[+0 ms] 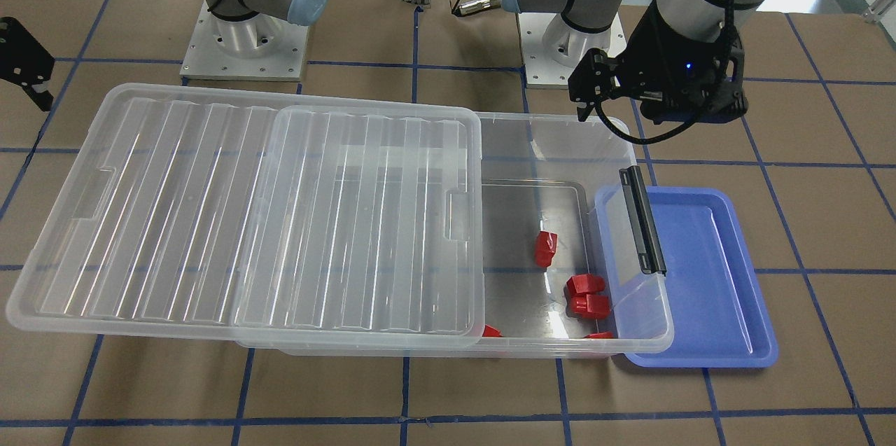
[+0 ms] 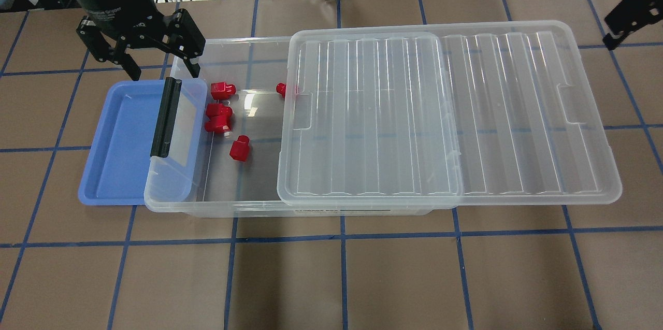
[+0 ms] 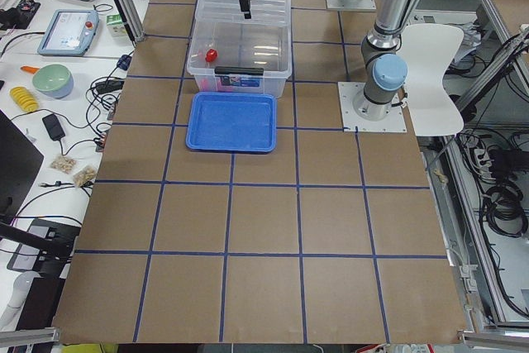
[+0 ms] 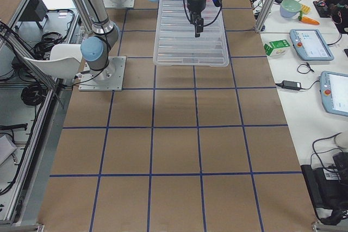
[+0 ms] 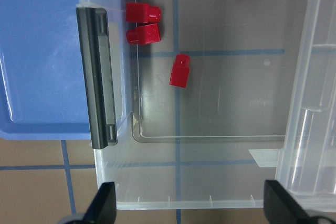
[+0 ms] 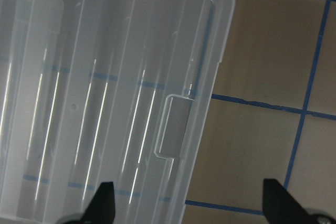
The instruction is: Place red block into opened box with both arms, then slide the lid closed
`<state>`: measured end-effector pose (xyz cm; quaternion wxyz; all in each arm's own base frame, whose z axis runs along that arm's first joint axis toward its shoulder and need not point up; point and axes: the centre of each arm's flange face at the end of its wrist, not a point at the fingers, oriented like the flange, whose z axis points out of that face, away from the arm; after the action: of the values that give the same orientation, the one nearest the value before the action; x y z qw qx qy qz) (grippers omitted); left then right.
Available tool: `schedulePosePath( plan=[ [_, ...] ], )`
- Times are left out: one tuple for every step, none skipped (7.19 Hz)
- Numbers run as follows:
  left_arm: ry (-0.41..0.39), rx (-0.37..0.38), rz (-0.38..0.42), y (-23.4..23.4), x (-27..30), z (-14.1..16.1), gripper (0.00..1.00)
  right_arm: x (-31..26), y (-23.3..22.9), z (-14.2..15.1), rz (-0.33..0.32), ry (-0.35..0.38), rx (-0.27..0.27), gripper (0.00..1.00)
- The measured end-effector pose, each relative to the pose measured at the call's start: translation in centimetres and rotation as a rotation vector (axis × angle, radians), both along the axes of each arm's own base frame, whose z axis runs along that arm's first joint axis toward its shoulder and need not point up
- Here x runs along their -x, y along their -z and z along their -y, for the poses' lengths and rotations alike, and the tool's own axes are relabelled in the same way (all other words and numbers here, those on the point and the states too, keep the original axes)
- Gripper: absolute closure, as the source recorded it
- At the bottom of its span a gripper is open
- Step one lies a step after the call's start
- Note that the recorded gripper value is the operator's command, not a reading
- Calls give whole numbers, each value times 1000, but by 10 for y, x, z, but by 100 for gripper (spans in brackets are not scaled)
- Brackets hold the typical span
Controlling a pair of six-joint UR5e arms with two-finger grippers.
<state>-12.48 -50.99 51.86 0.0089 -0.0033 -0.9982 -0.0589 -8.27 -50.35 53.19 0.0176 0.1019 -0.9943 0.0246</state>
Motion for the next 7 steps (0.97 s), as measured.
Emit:
schedulePosePath(
  plan=[
    [-3, -4, 3, 1, 0, -9, 0, 33, 1, -7, 3, -9, -4, 0],
    [-6, -17, 7, 8, 1, -16, 0, 61, 7, -14, 11, 5, -12, 0],
    [-6, -26, 13, 13, 0, -21, 0, 79, 23, -18, 31, 25, -17, 0],
    [-1, -23, 20, 12, -1, -26, 0, 88, 48, -16, 53, 35, -12, 0],
    [4, -22, 21, 12, -2, -29, 0, 95, 85, -10, 59, 40, -5, 0],
    [5, -23, 20, 13, -2, -30, 0, 98, 126, -7, 61, 43, 1, 0],
    [3, -25, 20, 14, -3, -30, 0, 97, 155, -8, 62, 45, 3, 0]
  ],
)
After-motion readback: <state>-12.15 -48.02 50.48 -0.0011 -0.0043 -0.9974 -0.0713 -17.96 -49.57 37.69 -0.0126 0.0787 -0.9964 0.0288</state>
